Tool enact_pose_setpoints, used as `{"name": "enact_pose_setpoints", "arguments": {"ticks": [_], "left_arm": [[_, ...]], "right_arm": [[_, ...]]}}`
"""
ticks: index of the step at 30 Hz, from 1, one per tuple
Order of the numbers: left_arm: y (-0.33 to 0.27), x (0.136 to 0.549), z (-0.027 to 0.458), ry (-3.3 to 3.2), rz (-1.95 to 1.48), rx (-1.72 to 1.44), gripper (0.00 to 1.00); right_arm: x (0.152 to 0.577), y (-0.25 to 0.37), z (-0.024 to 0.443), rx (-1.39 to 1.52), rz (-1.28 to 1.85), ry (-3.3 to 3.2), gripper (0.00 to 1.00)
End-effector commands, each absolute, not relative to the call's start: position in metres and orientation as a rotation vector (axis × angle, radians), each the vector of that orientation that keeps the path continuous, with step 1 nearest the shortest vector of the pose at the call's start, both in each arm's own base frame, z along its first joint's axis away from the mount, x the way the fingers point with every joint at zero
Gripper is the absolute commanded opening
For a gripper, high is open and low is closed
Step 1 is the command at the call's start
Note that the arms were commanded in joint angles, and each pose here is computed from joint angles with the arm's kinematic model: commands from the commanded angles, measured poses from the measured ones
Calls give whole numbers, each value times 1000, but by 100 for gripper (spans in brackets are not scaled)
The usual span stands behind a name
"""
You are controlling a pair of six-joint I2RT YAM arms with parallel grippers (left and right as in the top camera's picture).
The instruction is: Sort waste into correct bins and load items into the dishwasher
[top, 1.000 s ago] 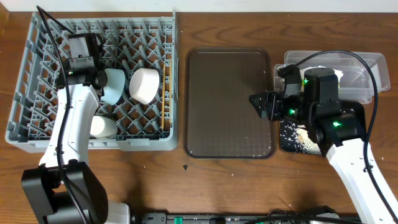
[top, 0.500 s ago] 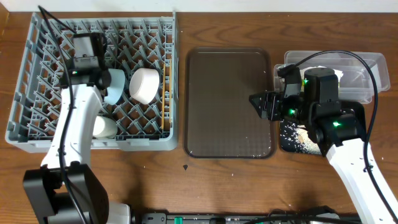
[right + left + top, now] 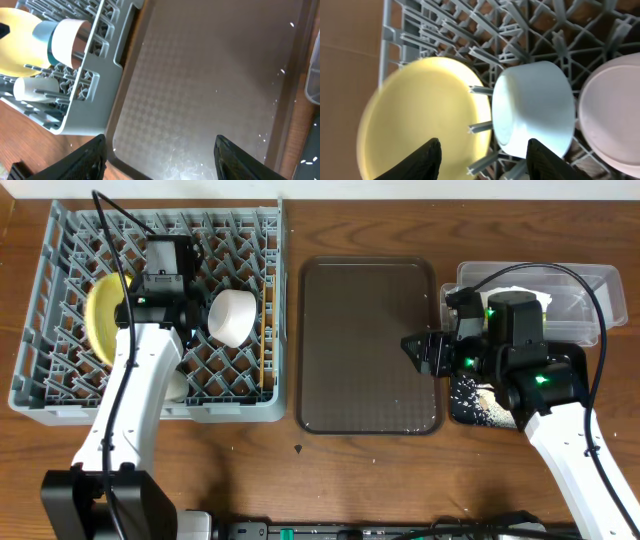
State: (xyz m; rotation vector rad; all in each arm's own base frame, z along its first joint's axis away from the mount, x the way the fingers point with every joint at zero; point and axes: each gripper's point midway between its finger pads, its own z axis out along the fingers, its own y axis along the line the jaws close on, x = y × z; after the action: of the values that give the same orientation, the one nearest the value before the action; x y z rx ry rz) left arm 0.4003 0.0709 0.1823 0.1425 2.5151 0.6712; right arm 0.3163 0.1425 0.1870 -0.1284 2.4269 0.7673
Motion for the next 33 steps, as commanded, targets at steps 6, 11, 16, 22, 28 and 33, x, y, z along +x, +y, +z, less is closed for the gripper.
{"name": "enact_pose_setpoints", "arguments": {"ticks": [6, 11, 16, 22, 28, 33], "left_arm": [[41, 378, 232, 2400, 315, -123, 62], [-5, 346, 279, 2300, -48, -72, 69], [-16, 303, 314, 2215, -123, -32, 84], [-15, 278, 339, 2129, -123, -27, 87], [-15, 272, 346, 2103, -123, -25, 89], [-15, 274, 343, 2112, -123, -26, 94]], "right_arm": [[318, 140, 192, -138, 756, 2409, 66], [325, 136, 200, -134, 717, 2365, 68], [326, 132, 231, -227, 623, 2233, 77], [311, 141, 280, -303, 637, 2052, 99], [297, 148, 298, -338, 660, 1993, 99], [292, 151, 295, -354, 688, 2006, 99]]}}
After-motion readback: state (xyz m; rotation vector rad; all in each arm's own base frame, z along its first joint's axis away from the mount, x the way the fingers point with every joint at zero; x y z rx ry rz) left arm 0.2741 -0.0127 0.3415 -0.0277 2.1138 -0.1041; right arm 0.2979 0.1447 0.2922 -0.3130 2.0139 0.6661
